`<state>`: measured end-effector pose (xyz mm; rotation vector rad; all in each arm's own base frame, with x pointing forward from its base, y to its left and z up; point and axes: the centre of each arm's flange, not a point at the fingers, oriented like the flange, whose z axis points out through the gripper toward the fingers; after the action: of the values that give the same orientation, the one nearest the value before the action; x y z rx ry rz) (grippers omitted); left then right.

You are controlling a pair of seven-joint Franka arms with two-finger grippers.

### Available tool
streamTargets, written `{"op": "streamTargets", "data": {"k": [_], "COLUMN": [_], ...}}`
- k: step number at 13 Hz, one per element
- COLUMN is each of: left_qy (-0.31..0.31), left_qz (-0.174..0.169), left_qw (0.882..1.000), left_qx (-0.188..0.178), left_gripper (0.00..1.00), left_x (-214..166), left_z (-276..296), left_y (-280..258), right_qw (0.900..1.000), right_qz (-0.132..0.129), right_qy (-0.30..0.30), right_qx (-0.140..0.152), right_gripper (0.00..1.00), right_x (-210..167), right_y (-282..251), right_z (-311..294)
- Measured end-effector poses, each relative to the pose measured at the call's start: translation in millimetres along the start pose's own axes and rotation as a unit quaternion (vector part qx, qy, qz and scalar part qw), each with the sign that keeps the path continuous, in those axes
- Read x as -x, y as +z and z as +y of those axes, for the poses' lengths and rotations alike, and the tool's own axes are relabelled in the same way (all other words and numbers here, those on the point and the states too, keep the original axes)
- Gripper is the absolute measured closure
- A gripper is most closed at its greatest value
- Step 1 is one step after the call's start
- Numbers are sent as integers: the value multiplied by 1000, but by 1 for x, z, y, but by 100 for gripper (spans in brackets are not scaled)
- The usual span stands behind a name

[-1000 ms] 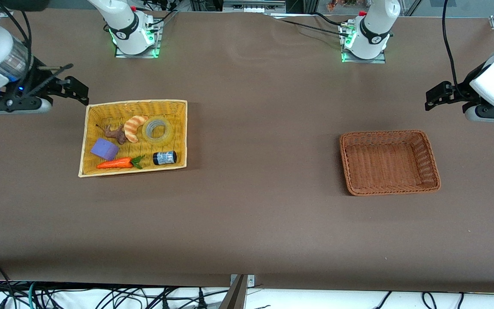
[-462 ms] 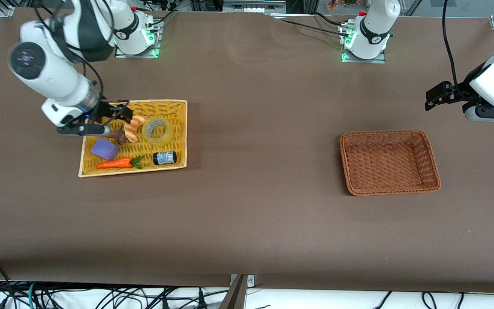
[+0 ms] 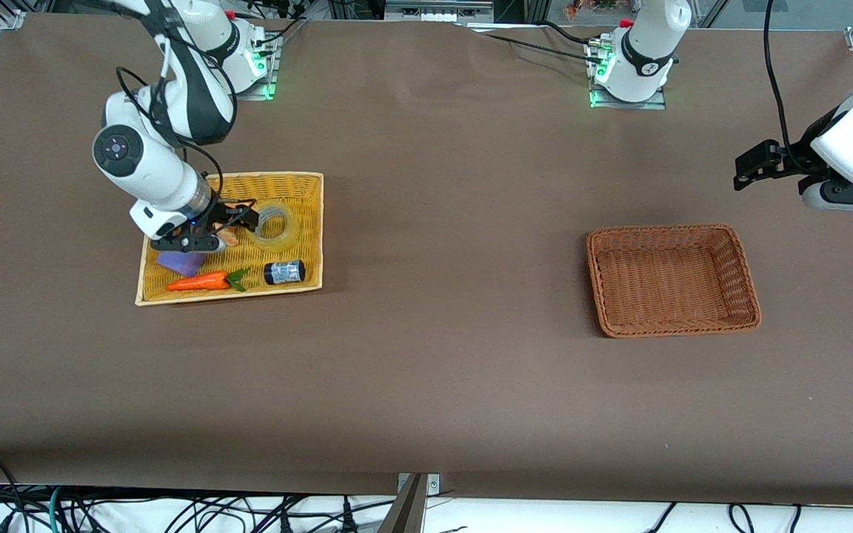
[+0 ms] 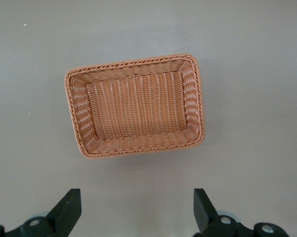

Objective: Transfer tape with both arms
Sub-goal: 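Reach the right gripper down to the yellow tape roll and grasp it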

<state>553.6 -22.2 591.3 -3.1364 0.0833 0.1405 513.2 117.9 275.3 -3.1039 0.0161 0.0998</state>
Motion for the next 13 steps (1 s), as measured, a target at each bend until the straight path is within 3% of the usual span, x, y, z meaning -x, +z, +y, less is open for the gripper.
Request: {"op": "streamTargets", "data": {"k": [5,13], "left_qy": [0,-2], "left_qz": [-6,-7], "left_qw": [1000,1000], "left_qx": [0,0], "left_gripper": [0,0], "left_x": [1,2], "left_z": [0,-2], "left_y": [1,1], "right_qw": [1000,1000], "right_qz": [0,-2], "right_qy": [2,0], "right_qx": [-10,-3], "right_gripper": [0,4], "right_x": [12,39], "right_y": [57,63], "right_z": [3,8]}}
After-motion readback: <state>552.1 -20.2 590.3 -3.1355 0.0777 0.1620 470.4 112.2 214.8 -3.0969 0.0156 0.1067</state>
